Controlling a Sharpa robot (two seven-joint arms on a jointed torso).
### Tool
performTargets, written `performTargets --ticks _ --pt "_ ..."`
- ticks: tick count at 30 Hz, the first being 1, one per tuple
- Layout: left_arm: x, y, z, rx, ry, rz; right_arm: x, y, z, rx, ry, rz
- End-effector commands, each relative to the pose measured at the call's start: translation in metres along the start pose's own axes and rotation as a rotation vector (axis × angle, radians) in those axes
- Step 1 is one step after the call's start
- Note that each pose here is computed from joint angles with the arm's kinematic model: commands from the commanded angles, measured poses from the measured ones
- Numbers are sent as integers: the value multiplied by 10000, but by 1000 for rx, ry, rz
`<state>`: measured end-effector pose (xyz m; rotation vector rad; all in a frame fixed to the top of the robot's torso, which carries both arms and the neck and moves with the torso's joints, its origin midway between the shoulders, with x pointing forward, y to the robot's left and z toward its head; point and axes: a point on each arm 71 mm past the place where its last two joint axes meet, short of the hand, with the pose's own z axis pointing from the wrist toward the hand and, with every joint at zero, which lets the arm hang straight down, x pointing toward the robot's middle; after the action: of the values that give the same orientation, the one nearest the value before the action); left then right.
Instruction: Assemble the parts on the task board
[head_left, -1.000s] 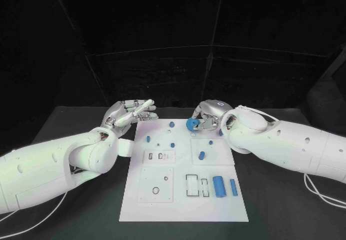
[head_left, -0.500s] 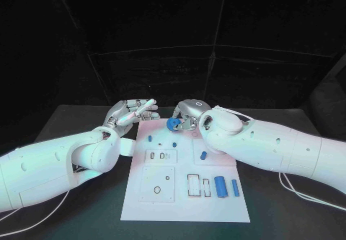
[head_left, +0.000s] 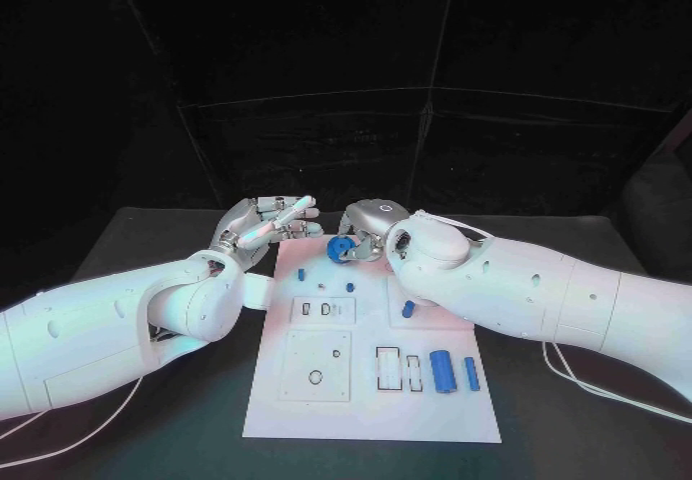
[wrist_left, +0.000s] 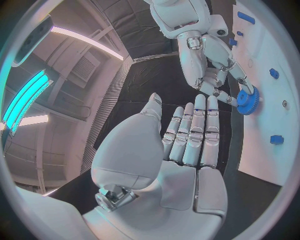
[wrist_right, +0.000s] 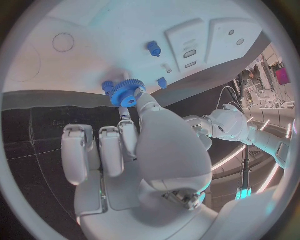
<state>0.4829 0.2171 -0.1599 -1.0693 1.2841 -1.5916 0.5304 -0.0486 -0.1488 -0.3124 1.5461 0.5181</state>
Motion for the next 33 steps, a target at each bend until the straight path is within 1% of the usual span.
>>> performTargets --ticks 1,5,12,26,33 --pt "15 -14 6 10 14 -1 16 12 9 1 33 -24" --pt "14 -14 7 10 13 -1 37 18 10 0 56 -31" --pt "14 -14 8 10 13 -1 67 12 6 1 78 -40" --pt "11 -14 7 9 13 -1 79 5 24 7 68 -31" --pt "7 -13 7 7 12 0 104 -6 25 6 100 -27"
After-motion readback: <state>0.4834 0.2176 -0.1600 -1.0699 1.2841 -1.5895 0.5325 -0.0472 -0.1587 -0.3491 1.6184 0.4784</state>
